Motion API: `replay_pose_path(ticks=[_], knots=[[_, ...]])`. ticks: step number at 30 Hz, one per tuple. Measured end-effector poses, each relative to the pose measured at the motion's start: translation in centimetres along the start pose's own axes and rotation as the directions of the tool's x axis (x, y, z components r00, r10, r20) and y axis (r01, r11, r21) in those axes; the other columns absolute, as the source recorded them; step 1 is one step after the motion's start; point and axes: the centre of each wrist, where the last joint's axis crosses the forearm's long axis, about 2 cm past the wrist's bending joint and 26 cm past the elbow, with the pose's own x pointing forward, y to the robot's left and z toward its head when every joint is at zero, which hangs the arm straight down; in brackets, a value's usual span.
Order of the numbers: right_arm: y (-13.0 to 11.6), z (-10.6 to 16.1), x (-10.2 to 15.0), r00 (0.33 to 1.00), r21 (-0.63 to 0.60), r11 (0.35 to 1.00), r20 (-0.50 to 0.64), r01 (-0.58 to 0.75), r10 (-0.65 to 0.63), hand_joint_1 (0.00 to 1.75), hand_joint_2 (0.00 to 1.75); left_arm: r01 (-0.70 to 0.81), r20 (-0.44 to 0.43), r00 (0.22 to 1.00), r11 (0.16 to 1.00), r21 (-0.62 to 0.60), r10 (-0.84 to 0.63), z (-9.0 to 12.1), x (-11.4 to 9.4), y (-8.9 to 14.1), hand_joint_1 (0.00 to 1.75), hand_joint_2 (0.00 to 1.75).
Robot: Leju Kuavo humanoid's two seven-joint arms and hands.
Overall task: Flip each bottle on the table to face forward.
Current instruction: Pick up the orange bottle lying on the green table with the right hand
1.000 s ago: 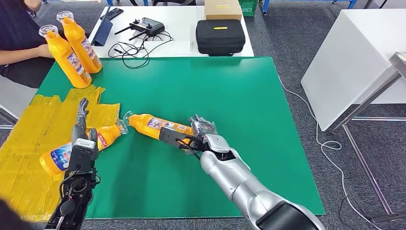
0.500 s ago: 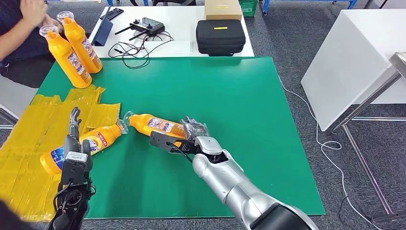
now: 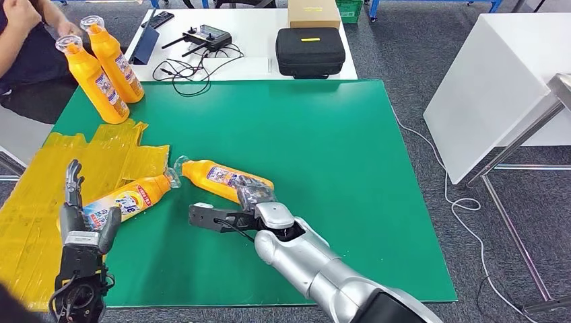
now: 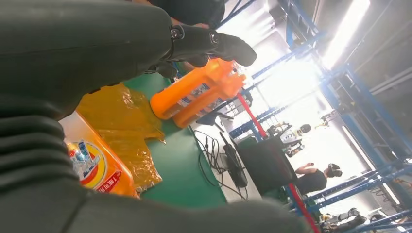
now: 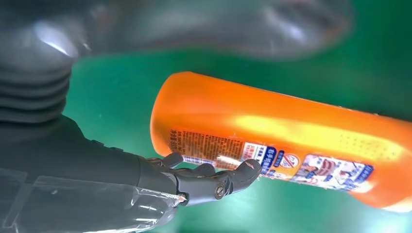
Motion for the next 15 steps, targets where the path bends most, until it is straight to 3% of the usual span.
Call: replay_pose_path(ticks=[10, 12, 15], knots=[[-0.4, -0.3, -0.9, 0.976, -0.039, 0.986, -0.152, -0.165, 0.157, 0.0, 1.75, -0.005, 0.018, 1.0, 1.0, 0.004, 0.005, 0.0, 0.6, 0.1, 0.0, 1.75], [-0.5, -0.3, -0.9, 0.978, -0.054, 0.985, -0.137, -0.166, 0.157, 0.0, 1.75, -0.004, 0.017, 1.0, 1.0, 0.012, 0.004, 0.0, 0.6, 0.2, 0.0, 1.75], [-1.8, -0.1, -0.2, 0.993, -0.197, 0.974, -0.001, -0.112, 0.114, 0.0, 1.75, -0.001, 0.006, 1.0, 1.0, 0.028, 0.0, 0.3, 0.4, 0.4, 0.0, 1.75]])
